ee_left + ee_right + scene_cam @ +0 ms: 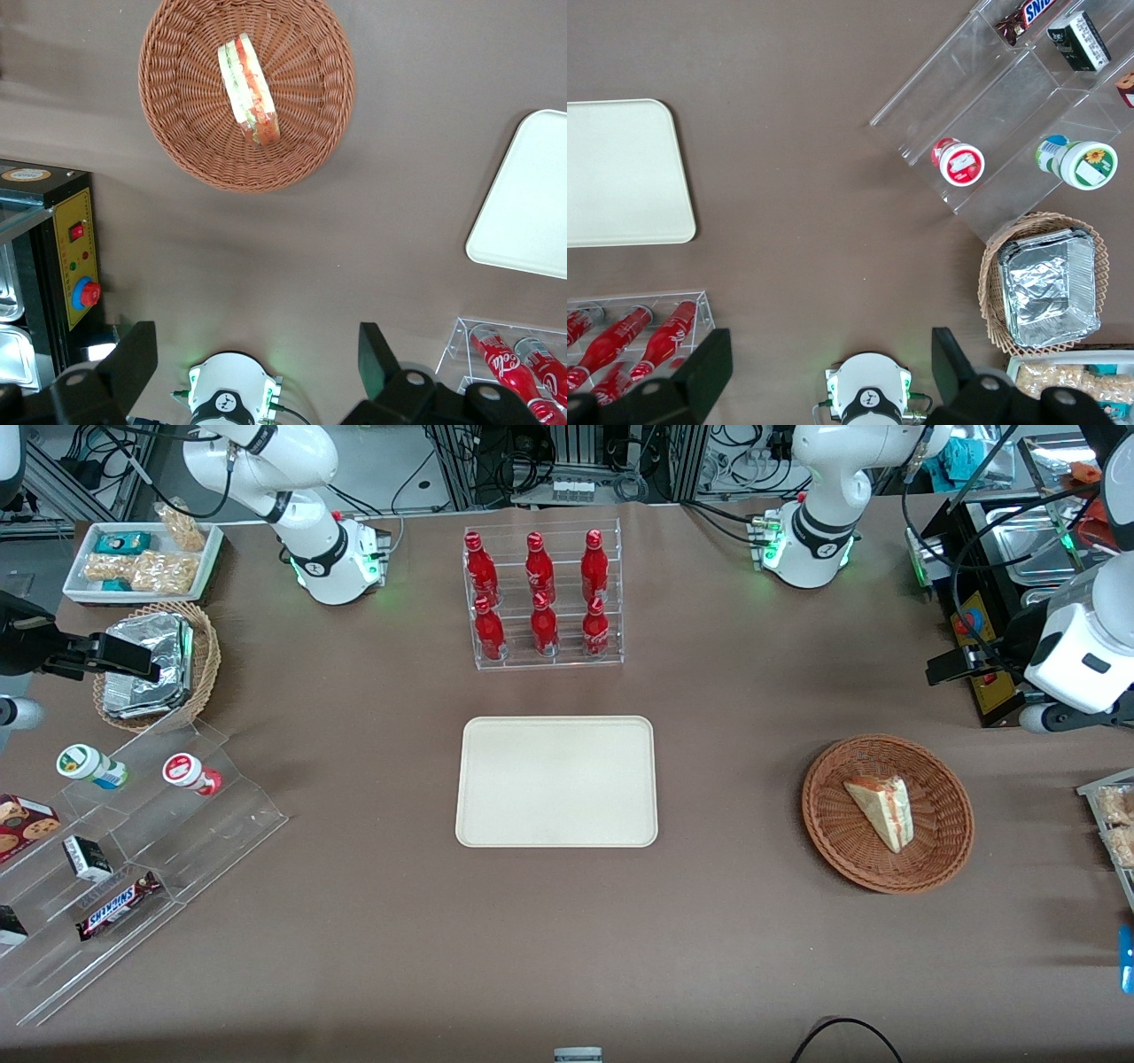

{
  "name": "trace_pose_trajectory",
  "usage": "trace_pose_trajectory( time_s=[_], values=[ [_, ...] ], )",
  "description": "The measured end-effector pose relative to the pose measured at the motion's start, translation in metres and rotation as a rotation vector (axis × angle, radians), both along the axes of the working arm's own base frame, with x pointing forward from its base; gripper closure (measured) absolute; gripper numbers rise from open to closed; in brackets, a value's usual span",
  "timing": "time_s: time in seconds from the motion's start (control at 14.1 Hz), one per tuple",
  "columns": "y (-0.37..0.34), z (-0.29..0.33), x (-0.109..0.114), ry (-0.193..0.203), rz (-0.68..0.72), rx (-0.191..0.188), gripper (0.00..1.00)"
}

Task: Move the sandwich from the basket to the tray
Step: 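Move the left gripper over the sandwich in the wicker basket and lower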

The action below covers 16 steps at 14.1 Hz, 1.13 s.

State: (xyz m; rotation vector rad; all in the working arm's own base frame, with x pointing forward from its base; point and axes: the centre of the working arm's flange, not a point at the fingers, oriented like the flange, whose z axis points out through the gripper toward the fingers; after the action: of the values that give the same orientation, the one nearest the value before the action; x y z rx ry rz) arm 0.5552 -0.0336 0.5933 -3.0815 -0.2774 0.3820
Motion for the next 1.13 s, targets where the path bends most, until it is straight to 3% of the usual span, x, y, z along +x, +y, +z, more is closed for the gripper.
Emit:
trace_pose_trajectory(
  time_s=[0.35,0.64,0.78,1.13],
  values=[
    [0.000,-0.003,0.002,0.003,0.003,0.000,0.00],
    [0.012,-0.042,0.019,0.061,0.027,0.006,0.00],
    [0.030,-0.076,0.033,0.066,0.061,0.014,0.00],
    [0.075,-0.179,0.039,-0.048,0.146,0.023,0.00]
  ],
)
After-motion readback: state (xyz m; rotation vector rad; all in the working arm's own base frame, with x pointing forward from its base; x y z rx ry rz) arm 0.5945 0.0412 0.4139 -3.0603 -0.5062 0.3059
